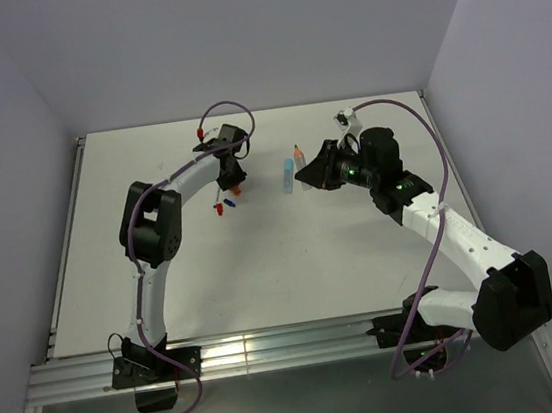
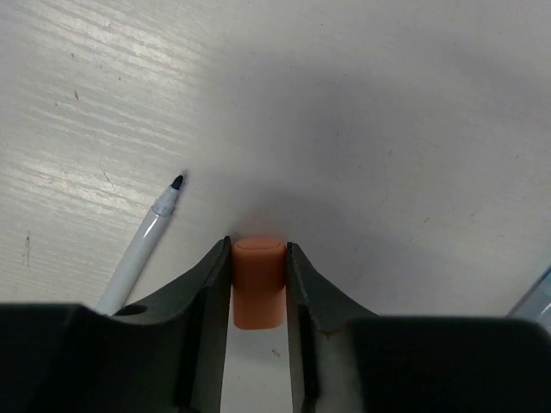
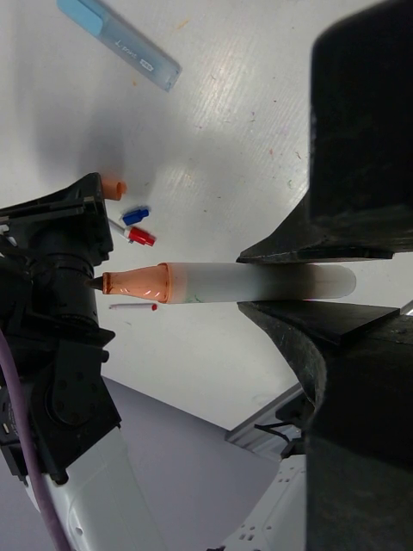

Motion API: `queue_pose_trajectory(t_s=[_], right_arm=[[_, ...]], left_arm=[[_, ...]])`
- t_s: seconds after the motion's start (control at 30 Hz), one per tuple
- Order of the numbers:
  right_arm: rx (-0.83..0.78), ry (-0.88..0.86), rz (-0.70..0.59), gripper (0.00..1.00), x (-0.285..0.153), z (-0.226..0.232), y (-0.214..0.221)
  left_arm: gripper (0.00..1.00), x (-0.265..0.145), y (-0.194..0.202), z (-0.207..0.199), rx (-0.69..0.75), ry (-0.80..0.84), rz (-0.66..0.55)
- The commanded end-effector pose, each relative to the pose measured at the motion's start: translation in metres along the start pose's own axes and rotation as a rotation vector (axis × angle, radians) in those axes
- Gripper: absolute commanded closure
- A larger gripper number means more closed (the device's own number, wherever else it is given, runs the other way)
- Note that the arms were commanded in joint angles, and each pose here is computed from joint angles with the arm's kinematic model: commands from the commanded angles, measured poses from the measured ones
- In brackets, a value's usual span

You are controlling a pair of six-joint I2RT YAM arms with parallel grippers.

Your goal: Insert the pens into the pen caps

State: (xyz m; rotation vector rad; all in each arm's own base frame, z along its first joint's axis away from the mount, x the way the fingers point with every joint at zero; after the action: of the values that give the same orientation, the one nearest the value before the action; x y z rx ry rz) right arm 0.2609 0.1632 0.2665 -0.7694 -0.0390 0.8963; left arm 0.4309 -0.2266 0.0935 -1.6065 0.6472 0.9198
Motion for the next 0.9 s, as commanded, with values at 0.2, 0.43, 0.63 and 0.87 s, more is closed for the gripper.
queue_pose_trajectory(t_s=[0.2, 0.43, 0.63, 0.87], right_arm=[[-0.028, -0.061, -0.024, 1.0, -0.005, 0.01, -0.006], [-0.051, -0.092, 0.003, 1.0, 0.003, 0.022, 0.003], [-0.086, -0.135, -0.023, 1.0, 0.006, 0.051, 0.007], [-0.129, -0.18, -0.037, 1.0, 0.02, 0.083, 0.002]], left_arm=[[1.0, -0.064, -0.025, -0.004, 0.024, 0.105, -0.069], [1.0, -0.197, -0.074, 0.005, -0.025, 0.373, -0.301], [1.0, -0.27, -0.074, 0.015, -0.066, 0.586, -0.431], [1.0, -0.312, -0.07, 0.02, -0.064, 0.729, -0.521]])
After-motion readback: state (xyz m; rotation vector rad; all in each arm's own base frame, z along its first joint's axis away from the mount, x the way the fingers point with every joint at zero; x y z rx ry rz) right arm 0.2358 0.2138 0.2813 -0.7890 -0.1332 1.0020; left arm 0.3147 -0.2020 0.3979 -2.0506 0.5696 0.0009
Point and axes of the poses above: each gripper's point midway between its finger pads, its own x axis out along the fingers, its own z axis along the line the jaws close on, y = z × x, the point moved 8 cm from there along -x, back along the fingers, and after that the axes turned 9 degrees about x, right-handed, at the moved point
